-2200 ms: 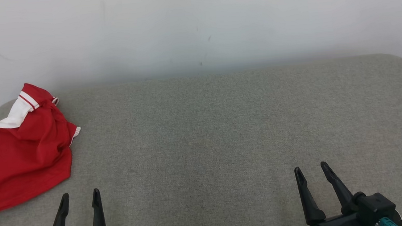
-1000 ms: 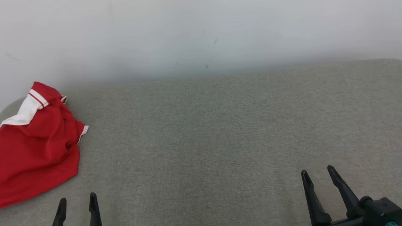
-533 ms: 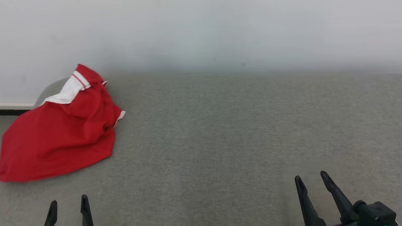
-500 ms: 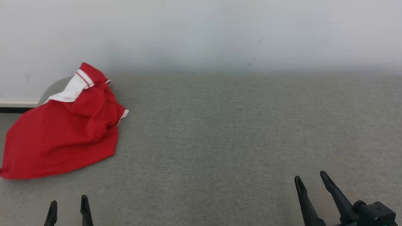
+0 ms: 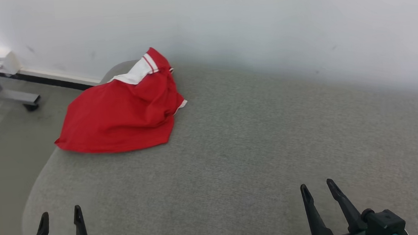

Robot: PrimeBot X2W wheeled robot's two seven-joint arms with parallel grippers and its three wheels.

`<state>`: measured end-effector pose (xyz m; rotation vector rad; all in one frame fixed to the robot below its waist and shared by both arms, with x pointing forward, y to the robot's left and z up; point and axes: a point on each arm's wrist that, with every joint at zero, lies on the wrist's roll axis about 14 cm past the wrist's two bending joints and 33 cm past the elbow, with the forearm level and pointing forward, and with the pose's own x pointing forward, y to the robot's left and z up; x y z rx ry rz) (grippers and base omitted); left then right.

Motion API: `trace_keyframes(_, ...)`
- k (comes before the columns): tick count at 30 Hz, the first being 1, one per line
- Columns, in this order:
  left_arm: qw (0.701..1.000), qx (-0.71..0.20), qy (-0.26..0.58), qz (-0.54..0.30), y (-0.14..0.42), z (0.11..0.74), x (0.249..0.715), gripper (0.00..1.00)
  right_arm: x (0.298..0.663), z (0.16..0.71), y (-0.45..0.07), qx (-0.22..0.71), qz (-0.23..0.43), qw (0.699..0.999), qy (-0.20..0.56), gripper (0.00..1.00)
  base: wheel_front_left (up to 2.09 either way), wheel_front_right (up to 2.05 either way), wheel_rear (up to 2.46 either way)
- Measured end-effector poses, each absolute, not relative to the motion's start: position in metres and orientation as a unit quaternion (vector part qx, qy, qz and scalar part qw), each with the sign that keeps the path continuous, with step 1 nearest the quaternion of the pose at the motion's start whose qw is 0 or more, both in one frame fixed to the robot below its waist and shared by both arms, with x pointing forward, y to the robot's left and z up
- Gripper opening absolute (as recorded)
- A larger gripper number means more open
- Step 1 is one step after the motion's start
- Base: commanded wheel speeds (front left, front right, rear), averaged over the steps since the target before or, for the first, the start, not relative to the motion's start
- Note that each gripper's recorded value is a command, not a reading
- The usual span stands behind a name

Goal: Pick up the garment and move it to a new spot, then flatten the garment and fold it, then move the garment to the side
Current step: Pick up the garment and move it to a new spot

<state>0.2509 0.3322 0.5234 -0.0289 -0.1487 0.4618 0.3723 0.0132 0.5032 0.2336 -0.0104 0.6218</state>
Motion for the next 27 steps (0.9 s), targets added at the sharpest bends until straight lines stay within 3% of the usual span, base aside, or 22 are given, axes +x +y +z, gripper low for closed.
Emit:
trace_keyframes(13,0.952,-0.01,-0.068,0.298,0.36,0.52,0.208,1.0,0.369,0.499,0.052,0.113,0.359,0.926,0.008,1.0,0.0,0.0,0.0)
trace_keyframes(21,0.953,-0.013,-0.066,0.297,0.36,0.519,0.211,1.0,0.369,0.497,0.051,0.113,0.358,0.927,0.011,1.0,0.0,0.0,0.0)
trace_keyframes(27,0.957,-0.013,-0.087,0.276,0.365,0.535,0.237,1.0,0.38,0.495,0.042,0.107,0.343,0.933,0.006,1.0,0.0,0.0,0.0)
